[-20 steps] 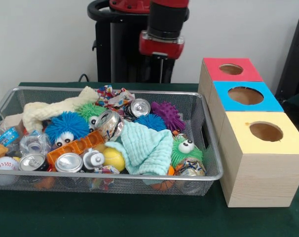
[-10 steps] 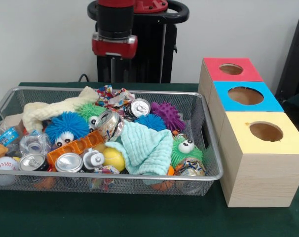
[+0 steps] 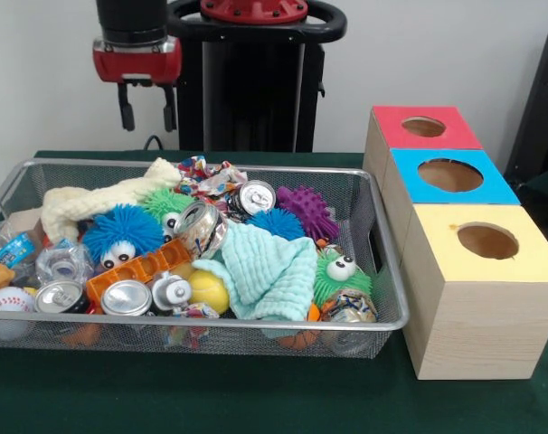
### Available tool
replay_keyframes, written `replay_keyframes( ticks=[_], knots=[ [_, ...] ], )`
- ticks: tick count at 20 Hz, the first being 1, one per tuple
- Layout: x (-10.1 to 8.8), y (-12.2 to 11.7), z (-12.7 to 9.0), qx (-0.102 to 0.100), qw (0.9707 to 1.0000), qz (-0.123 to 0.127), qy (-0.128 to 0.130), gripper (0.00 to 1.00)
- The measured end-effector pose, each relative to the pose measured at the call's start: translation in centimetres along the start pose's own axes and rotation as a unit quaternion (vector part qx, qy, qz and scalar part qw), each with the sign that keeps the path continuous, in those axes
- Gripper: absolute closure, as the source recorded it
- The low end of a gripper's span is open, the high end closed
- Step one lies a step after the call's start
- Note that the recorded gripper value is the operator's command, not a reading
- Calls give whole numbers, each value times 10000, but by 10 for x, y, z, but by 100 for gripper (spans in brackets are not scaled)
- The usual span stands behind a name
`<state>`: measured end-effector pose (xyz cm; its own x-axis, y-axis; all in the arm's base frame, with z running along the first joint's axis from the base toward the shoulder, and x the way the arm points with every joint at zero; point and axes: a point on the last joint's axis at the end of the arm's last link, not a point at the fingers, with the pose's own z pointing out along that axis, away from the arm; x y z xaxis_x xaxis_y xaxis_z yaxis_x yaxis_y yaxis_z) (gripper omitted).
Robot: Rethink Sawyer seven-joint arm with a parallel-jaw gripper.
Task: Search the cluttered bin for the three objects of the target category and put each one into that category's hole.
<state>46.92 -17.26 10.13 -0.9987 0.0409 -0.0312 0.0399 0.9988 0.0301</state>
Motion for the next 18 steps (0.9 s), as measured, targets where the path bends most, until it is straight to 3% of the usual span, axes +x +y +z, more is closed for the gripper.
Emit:
replay_keyframes(
  ticks=[4, 7, 18],
  knots=[
    [-8, -8, -6, -18, 9993, -365, 46, 0],
    [-21, 1, -1, -42, 9983, -584, -33, 0],
    [-55, 30, 6, -242, 9951, -921, -275, 0]
  ],
)
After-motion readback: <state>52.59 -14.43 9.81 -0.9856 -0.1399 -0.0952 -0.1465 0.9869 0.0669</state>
